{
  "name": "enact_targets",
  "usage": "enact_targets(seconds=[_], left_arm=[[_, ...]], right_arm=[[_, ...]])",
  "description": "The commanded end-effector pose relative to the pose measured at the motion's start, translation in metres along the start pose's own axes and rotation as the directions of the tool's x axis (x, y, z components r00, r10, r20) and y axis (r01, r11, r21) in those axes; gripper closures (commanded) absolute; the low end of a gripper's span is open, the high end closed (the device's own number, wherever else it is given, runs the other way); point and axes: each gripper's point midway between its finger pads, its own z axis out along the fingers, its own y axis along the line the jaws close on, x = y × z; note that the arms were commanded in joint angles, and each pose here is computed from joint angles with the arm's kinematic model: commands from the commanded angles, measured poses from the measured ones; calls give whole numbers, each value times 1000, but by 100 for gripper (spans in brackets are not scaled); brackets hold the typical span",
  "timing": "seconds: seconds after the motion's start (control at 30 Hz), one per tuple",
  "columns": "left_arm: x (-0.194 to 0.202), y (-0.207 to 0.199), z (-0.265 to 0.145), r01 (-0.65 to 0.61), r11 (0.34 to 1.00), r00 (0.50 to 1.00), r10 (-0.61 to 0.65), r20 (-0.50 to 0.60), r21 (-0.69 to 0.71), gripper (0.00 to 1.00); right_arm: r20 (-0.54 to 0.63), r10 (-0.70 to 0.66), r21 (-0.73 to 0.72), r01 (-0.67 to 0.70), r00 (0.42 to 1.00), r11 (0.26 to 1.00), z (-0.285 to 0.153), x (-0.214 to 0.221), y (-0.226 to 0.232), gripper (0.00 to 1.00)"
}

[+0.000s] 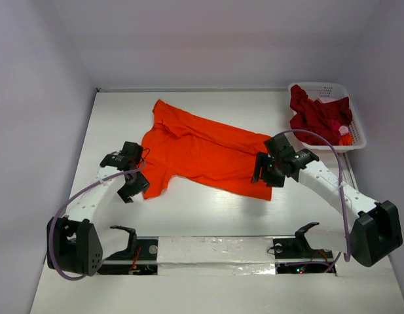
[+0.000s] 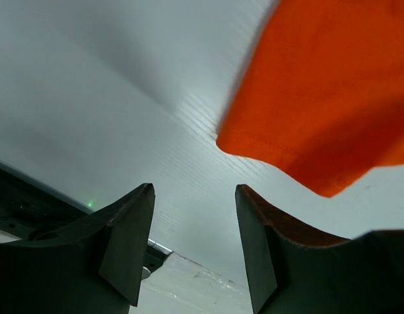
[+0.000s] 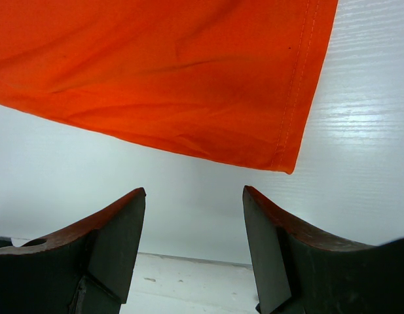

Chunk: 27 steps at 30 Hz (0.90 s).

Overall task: Fold and stack the t-shirts
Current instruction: Fold the tshirt

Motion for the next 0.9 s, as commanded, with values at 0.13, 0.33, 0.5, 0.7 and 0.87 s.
enact_targets(seconds=[0.13,0.33,0.5,0.7,0.87], left_arm=[[-7,6,16,-25,999,999,24,-31,-26,51],[-5,-16,22,-39,998,996,43,-74,54,53],[2,-20,28,-17,997,994,26,-104,78,55],[-2,-19,32,-4,997,994,12,-107,77,55],[-7,-18,40,26,996,992,-15,-122,90,56]], right_arm=[[48,-18,-82,22,999,996,-15,-11,19,33],[49,-18,-90,23,999,996,-17,-13,21,33],[57,-19,-89,24,998,996,-20,-14,21,33],[63,-17,-94,23,998,995,-22,-15,22,33],[62,-16,-93,21,998,995,-22,-14,21,33]])
